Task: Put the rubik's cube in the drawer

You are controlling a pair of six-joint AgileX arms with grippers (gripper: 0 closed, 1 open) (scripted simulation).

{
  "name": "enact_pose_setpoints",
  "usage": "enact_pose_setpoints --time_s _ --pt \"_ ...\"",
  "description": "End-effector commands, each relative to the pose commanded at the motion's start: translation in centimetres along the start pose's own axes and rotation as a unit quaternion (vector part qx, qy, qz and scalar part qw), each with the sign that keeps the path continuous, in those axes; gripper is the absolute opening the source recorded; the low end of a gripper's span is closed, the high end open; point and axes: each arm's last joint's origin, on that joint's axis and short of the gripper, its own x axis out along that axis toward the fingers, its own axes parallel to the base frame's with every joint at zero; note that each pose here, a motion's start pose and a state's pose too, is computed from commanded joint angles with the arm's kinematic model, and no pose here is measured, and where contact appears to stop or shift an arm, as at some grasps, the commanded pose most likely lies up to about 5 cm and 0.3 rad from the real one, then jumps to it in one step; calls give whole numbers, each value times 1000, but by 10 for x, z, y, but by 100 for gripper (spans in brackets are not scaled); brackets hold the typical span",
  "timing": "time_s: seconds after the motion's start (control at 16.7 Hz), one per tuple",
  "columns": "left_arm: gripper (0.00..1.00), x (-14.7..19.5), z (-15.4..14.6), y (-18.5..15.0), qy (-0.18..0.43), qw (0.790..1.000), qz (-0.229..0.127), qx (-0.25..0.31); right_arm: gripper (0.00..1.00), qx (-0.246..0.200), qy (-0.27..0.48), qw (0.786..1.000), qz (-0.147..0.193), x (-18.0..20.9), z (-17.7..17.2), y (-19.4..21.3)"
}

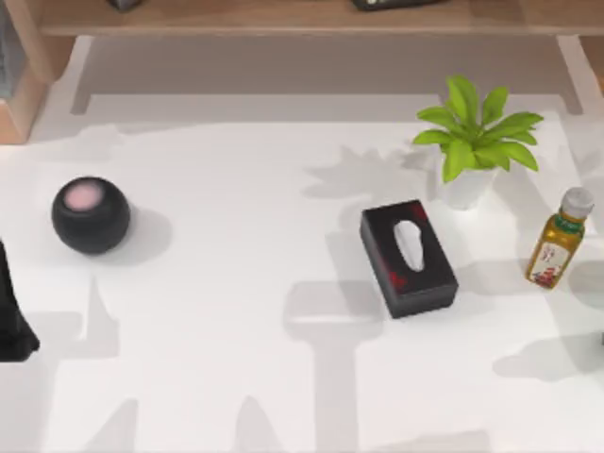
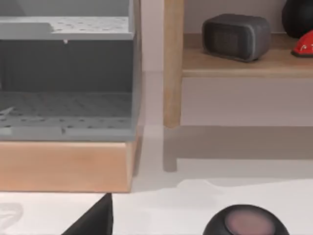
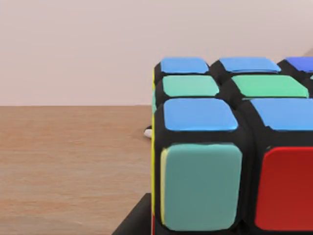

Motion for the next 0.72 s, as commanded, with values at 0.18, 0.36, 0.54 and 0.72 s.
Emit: enact_pose_setpoints --time_s 0.18,0.36,0.54,0.72 --pt "100 0 0 0 0 1000 0 0 0 7 -5 1000 -19 -8 26 -18" --pt "100 0 0 0 0 1000 0 0 0 10 -1 998 -63 -21 62 -56" --pt "100 0 0 0 0 1000 0 0 0 0 35 991 -127 -34 88 -106" --pt "100 0 0 0 0 1000 0 0 0 -18 110 975 -193 -44 95 -160"
